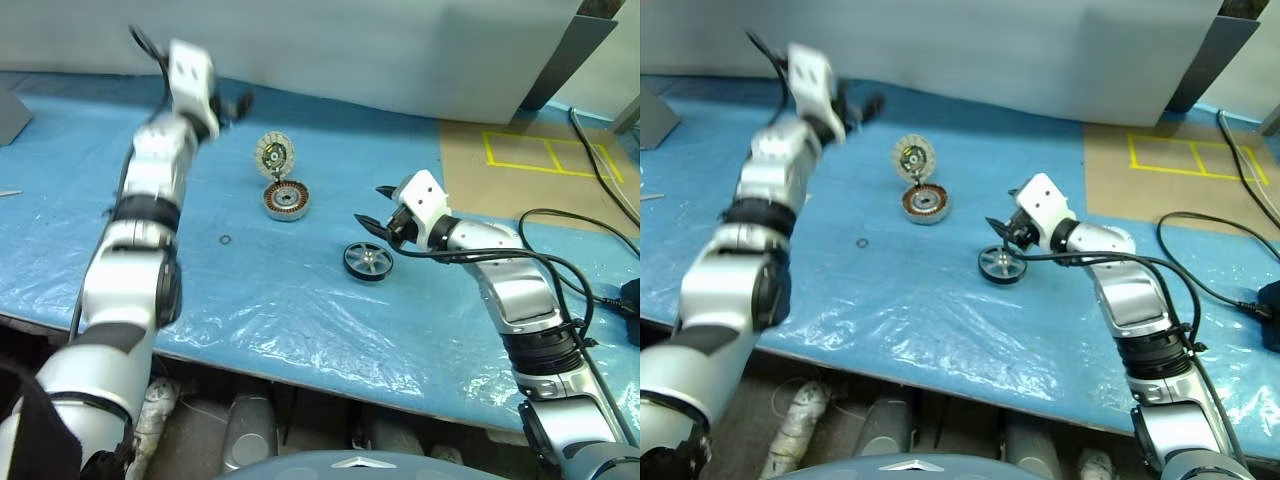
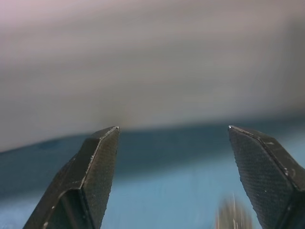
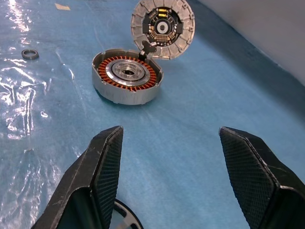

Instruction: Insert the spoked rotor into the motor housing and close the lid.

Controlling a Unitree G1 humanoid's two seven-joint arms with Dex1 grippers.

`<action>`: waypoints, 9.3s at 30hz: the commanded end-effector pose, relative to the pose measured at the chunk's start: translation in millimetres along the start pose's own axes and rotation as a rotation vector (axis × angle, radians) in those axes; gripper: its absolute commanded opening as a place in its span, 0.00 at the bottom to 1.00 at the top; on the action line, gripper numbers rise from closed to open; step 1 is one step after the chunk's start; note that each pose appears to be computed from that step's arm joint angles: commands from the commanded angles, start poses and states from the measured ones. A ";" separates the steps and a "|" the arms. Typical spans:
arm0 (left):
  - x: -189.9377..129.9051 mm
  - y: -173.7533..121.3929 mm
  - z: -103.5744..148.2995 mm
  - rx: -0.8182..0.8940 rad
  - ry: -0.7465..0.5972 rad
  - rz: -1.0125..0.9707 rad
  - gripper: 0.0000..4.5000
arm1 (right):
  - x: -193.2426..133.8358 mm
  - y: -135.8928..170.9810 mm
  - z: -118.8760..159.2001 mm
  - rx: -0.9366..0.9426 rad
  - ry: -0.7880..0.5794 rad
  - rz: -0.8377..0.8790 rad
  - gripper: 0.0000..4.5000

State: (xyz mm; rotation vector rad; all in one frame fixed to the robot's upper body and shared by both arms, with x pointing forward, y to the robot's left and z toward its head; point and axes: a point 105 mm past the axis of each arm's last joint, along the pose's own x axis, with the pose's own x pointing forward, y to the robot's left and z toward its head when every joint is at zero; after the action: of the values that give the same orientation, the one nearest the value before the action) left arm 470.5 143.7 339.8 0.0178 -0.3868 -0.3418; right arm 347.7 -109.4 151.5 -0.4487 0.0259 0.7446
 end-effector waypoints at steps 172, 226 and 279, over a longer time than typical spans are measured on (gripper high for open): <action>-276.4 -72.0 -138.2 -0.156 0.623 -1.127 0.77 | -10.3 17.6 -0.6 -0.066 0.053 0.304 0.75; -278.7 -52.7 -157.7 -0.224 0.664 -0.847 0.78 | -35.4 44.2 -26.2 0.040 0.163 0.567 0.55; -248.9 -4.6 -249.0 0.020 0.665 0.060 0.15 | -23.9 33.0 -48.3 0.120 0.165 0.193 0.55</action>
State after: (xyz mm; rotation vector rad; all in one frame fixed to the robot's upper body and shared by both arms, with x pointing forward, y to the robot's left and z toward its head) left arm 352.0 203.0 42.6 0.1482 0.1673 -0.2851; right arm 315.2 -128.2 90.2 -0.3780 0.3185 0.8810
